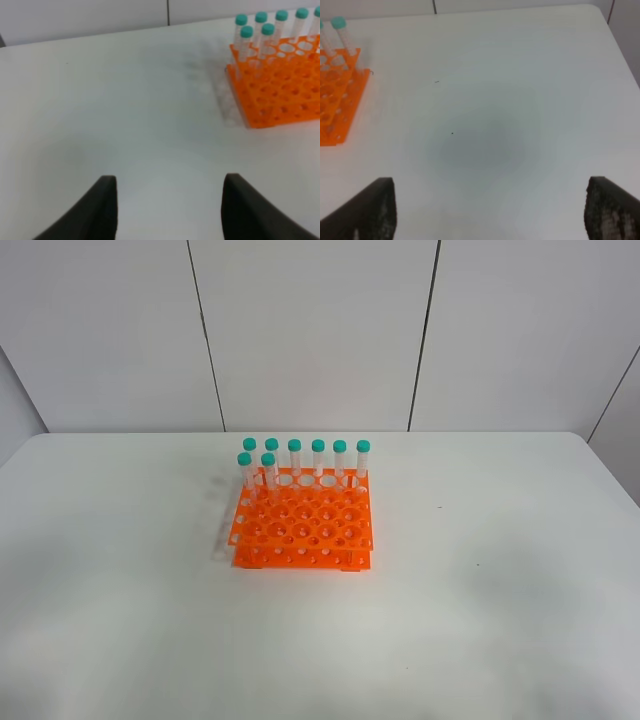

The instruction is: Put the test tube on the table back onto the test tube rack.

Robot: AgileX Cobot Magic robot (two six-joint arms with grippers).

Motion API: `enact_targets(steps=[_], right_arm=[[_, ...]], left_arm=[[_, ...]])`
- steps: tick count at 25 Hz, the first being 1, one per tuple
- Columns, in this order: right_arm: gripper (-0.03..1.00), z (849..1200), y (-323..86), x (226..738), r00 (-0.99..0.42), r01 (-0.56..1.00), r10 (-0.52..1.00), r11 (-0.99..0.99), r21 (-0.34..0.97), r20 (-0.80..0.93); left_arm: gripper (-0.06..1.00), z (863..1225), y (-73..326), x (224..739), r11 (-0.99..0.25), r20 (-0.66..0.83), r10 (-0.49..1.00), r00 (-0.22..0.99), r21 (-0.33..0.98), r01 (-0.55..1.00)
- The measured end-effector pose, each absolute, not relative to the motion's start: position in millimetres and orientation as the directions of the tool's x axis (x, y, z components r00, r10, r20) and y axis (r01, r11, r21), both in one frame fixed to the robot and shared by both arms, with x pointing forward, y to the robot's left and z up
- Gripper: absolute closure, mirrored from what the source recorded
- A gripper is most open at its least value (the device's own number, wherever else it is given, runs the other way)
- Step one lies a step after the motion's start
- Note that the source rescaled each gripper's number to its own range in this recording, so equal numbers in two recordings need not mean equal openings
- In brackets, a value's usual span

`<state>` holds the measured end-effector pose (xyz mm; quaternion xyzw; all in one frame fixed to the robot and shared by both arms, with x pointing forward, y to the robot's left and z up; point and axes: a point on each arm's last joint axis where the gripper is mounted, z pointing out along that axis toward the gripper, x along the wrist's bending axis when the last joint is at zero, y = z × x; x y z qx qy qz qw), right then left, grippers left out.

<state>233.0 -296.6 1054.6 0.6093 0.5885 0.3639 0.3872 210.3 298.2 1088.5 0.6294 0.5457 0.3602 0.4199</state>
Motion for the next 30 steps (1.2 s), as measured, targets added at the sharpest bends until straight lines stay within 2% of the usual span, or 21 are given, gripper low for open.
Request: enact_targets(steps=[8,30], right_arm=[[0.16,1054.6,-296.6,233.0,0.042,0.435,0.999,-0.007,0.9,-0.012],[0.16,1054.6,-296.6,233.0,0.042,0.435,0.999,-0.007,0.9,-0.012]], left_arm=[[0.59,1054.2,293.1,226.0,-0.039,-0.051,0.984,0.17,0.872,0.488],[0.59,1050.9,293.8,233.0,-0.05,-0.029,0.986,0.166,0.891,0.452]])
